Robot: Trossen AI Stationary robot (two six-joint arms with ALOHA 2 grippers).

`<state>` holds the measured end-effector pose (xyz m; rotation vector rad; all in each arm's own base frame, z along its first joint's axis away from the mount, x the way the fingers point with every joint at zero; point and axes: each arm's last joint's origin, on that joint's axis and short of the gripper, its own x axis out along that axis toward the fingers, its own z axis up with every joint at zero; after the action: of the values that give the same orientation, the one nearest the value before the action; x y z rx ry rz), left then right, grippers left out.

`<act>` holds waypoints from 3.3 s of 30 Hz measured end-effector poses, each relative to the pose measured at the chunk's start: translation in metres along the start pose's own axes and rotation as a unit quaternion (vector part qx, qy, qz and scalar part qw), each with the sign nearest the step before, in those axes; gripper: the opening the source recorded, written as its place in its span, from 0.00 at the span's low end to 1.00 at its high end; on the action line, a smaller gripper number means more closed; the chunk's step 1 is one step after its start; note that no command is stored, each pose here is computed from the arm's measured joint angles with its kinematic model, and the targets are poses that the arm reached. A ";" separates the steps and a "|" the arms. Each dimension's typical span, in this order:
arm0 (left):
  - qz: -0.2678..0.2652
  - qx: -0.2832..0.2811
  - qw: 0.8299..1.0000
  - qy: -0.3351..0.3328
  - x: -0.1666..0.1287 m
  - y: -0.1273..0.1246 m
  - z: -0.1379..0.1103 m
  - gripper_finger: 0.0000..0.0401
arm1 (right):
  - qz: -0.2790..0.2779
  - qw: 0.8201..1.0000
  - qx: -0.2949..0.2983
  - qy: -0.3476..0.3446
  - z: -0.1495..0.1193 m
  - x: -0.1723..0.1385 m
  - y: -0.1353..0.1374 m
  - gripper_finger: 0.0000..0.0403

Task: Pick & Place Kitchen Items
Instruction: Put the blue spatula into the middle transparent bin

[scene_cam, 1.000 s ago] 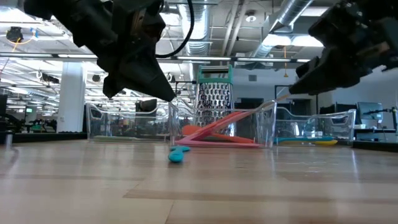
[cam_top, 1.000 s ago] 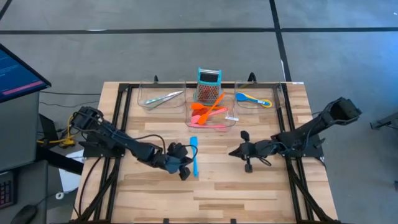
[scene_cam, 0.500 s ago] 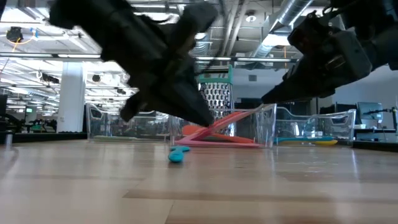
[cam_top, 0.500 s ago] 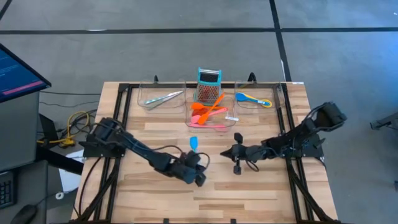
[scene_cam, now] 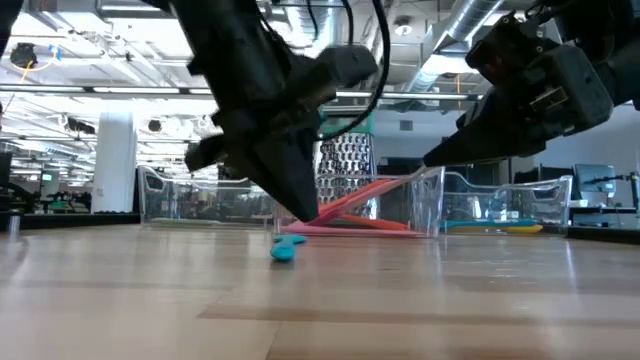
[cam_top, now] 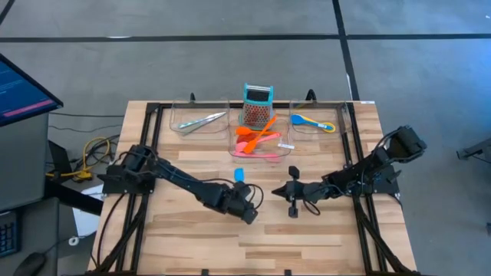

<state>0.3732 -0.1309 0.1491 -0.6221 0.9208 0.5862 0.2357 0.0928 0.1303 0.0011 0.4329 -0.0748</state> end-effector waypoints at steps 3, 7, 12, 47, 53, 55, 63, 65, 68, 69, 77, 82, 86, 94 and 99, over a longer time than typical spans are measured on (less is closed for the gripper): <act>0.014 0.000 1.000 0.016 0.012 0.003 -0.003 0.00 | 0.000 1.000 0.000 0.000 0.000 0.000 0.000 0.00; 0.011 -0.010 0.999 0.044 0.024 0.003 -0.007 0.00 | 0.000 1.000 0.000 0.001 0.000 0.000 0.000 0.00; 0.027 -0.015 0.998 0.049 0.024 0.003 -0.018 0.00 | 0.000 1.000 0.001 -0.003 0.001 0.000 0.000 0.00; 0.256 -0.003 0.959 0.124 -0.020 0.035 -0.073 0.00 | 0.021 0.998 0.022 -0.055 0.028 0.004 0.011 0.00; 0.272 0.006 0.954 0.124 -0.023 0.037 -0.077 0.00 | 0.022 0.997 0.035 -0.057 0.029 0.004 0.011 0.00; 0.282 0.012 0.951 0.124 -0.024 0.039 -0.077 0.00 | 0.023 0.997 0.042 -0.059 0.029 0.004 0.011 0.00; 0.321 0.028 0.938 0.130 -0.028 0.046 -0.078 0.00 | 0.047 0.996 0.042 -0.070 0.032 0.000 0.023 0.00; 0.321 0.030 0.938 0.128 -0.028 0.046 -0.079 0.00 | 0.054 0.995 0.042 -0.076 0.036 -0.001 0.027 0.00; 0.321 0.029 0.938 0.123 -0.030 0.045 -0.081 0.00 | 0.063 0.994 0.041 -0.083 0.040 -0.002 0.032 0.00; 0.321 0.028 0.939 0.119 -0.030 0.045 -0.082 0.00 | 0.066 0.993 0.040 -0.084 0.041 -0.003 0.034 0.00; 0.279 0.034 0.958 0.065 -0.046 0.023 -0.090 0.00 | 0.061 0.995 0.032 -0.073 0.040 -0.001 0.034 0.00; 0.301 0.029 0.951 0.059 -0.055 0.025 -0.096 0.00 | 0.053 0.995 0.039 -0.074 0.042 0.001 0.029 0.00; 0.327 0.028 0.943 0.051 -0.061 0.029 -0.100 0.00 | 0.051 0.995 0.041 -0.075 0.042 0.001 0.028 0.00; 0.353 0.024 0.931 0.085 -0.059 0.038 -0.106 0.00 | 0.063 0.995 0.040 -0.073 0.042 0.001 0.029 0.00; 0.355 0.022 0.932 0.078 -0.072 0.058 -0.099 0.00 | 0.062 0.995 0.040 -0.071 0.042 0.001 0.029 0.00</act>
<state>0.2452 -0.1755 0.1512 -0.2793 1.3136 1.1687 0.2564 0.1209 0.1671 0.1003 0.2858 0.0311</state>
